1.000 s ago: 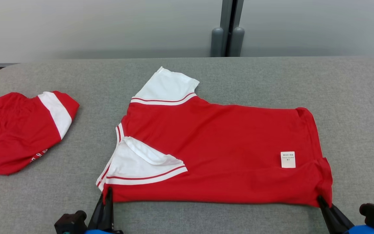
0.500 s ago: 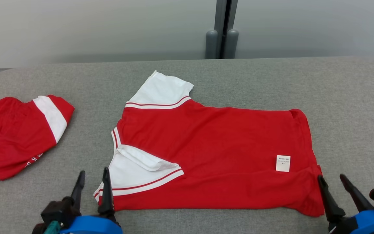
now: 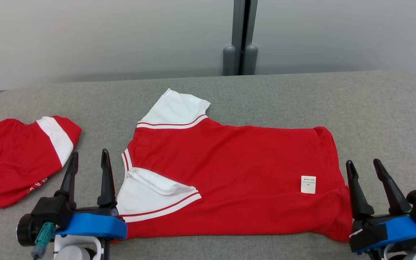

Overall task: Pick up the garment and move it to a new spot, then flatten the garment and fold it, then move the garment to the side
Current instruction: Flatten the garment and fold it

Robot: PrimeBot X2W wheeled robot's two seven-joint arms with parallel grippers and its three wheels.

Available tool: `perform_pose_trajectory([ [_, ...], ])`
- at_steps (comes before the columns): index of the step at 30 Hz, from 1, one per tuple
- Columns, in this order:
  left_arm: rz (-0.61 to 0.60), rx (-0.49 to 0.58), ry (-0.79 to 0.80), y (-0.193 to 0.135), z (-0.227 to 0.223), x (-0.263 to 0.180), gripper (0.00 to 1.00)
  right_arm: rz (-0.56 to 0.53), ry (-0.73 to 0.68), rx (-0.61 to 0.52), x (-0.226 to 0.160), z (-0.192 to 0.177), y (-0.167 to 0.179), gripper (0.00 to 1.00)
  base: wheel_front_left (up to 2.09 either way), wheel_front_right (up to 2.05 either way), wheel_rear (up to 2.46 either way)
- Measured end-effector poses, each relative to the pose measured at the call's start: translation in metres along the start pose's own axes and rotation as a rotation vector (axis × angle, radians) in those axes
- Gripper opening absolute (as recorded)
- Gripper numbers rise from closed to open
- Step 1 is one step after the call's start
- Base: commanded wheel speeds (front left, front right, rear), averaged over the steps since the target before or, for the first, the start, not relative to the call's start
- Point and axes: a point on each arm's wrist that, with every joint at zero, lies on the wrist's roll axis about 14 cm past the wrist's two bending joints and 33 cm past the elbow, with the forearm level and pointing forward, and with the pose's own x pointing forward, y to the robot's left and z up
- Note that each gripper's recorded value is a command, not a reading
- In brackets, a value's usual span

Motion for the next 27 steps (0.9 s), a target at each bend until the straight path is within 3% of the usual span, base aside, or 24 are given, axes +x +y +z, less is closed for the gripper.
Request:
perform_pose_trajectory([
  [20, -0.001, 0.045, 0.008, 0.005, -0.002, -0.006, 1.00, 0.013, -0.012, 0.000, -0.003, 0.003, 0.014, 1.00, 0.00, 0.00, 0.00],
  [27, -0.075, 0.073, -0.028, -0.005, 0.010, 0.038, 1.00, -0.002, -0.024, -0.042, 0.026, 0.014, -0.003, 1.00, 0.00, 0.00, 0.00],
])
